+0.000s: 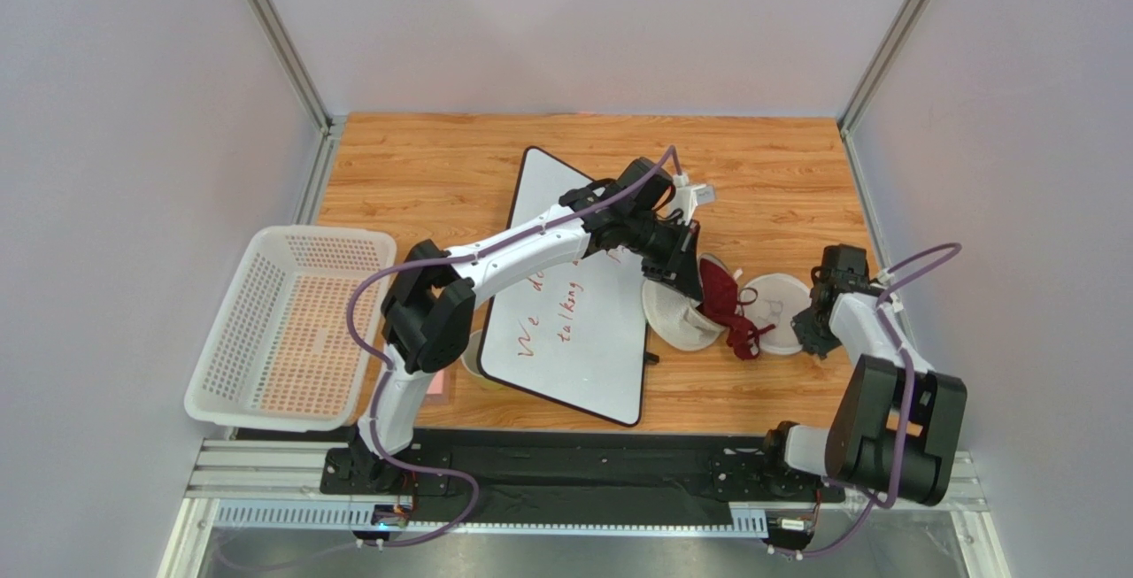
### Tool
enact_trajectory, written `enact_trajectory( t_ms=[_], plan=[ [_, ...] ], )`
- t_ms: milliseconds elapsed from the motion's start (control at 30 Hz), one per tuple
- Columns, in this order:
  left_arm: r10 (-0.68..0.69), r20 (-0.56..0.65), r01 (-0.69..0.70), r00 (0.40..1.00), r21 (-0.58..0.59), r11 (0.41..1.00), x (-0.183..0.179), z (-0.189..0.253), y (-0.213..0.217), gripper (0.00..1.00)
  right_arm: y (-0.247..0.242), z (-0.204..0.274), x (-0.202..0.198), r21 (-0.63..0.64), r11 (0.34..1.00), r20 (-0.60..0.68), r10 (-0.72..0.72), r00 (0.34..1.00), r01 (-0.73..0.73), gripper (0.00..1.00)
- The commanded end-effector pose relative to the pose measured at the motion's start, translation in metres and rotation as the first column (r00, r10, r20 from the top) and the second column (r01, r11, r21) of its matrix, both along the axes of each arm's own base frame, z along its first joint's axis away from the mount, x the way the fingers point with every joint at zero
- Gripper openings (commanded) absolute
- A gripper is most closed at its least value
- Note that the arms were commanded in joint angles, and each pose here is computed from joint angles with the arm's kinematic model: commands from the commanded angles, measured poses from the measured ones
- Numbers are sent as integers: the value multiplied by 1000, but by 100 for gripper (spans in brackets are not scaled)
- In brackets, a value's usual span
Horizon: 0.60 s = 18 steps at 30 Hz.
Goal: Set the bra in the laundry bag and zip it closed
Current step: Place the bra in the laundry bag.
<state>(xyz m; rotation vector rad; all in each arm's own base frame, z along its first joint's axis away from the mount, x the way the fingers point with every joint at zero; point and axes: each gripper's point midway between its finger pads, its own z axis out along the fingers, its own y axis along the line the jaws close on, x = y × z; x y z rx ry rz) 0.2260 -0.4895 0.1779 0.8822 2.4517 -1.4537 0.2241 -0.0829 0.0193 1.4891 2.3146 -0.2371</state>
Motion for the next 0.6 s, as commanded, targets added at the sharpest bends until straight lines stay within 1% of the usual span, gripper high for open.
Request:
enact_trajectory(
  t_ms=[0, 100, 200, 267, 333, 367, 400, 467, 500, 567],
  plan=[
    [-34, 25, 35, 999, -43, 998, 2, 9, -9, 0, -14, 44, 0, -111, 994, 129, -4, 992, 19, 0],
    [-35, 12, 35, 999, -27, 999, 4, 3, -7, 0, -17, 77, -10, -167, 985, 215, 0, 977, 36, 0],
    [-18, 8, 18, 1000, -10, 1000, 8, 1, -5, 0, -16, 102, -20, -197, 979, 281, 11, 960, 46, 0],
    [-12, 7, 13, 1000, -9, 1000, 11, 0, -5, 0, -11, 106, -23, -184, 982, 292, 20, 956, 36, 0],
    [-4, 12, 4, 1000, -7, 1000, 14, 1, -4, 1, -8, 102, -29, -184, 983, 263, 33, 964, 16, 0],
    [3, 16, -3, 1000, -1, 1000, 17, 1, -3, 3, -8, 100, -30, -184, 983, 254, 40, 966, 8, 0],
    [11, 26, -12, 1000, 10, 1000, 19, -1, -1, 11, -6, 99, -33, -184, 983, 248, 46, 968, 0, 0],
    [29, 46, -29, 999, 13, 999, 23, 3, 5, 21, -2, 104, -32, -182, 983, 265, 63, 962, -14, 0],
    [49, 62, -51, 997, 36, 998, 28, 0, 10, 29, -1, 111, -32, -187, 982, 275, 68, 959, -16, 0],
    [61, 136, -69, 989, 58, 996, 33, 9, 19, 35, 2, 115, -31, -185, 982, 272, 82, 959, -32, 0]
  ],
)
